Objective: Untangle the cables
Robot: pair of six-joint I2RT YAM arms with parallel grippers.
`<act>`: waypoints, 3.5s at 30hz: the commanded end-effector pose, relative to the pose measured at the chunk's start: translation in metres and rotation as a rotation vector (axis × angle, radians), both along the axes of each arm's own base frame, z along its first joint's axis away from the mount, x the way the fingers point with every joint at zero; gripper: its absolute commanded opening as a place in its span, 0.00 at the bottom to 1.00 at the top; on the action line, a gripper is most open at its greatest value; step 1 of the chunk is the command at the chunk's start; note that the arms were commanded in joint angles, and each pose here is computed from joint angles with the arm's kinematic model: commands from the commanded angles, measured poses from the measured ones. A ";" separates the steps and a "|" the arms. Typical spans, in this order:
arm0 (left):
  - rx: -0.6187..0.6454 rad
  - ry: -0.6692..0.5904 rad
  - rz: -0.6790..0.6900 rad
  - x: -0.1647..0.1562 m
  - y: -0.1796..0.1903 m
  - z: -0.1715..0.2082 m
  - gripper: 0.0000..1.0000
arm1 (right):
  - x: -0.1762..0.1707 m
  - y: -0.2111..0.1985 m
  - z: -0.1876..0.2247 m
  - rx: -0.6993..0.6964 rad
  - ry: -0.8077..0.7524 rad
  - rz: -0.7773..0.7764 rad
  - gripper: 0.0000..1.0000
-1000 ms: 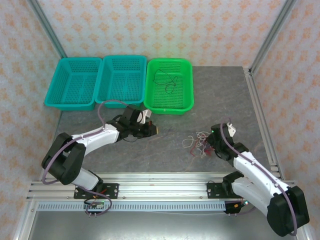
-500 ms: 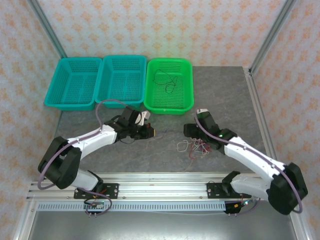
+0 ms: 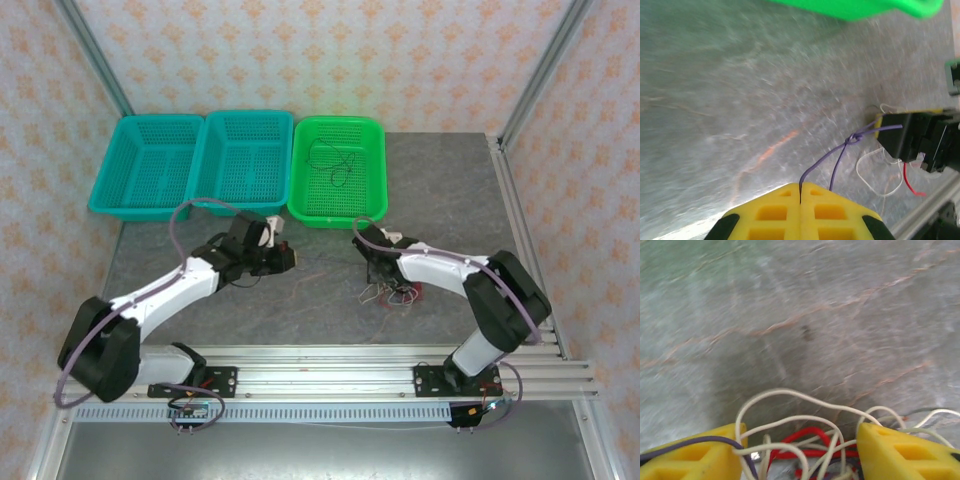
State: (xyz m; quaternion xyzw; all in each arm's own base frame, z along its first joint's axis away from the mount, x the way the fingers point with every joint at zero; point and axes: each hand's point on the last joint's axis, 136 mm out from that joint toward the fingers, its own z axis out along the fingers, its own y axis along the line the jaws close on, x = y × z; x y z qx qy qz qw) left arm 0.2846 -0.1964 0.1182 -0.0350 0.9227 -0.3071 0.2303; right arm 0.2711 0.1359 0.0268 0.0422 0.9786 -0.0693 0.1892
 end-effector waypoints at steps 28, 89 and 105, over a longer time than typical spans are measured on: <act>0.210 -0.362 -0.275 -0.027 0.008 0.095 0.58 | 0.019 0.060 0.151 0.353 -0.405 0.545 0.00; 0.331 -0.435 0.185 -0.013 0.074 0.098 0.00 | -0.010 -0.172 0.036 0.292 -0.394 -0.877 0.37; 0.144 -0.253 0.073 -0.007 0.049 0.032 0.00 | 0.038 -0.137 0.078 0.681 -0.524 -0.579 0.11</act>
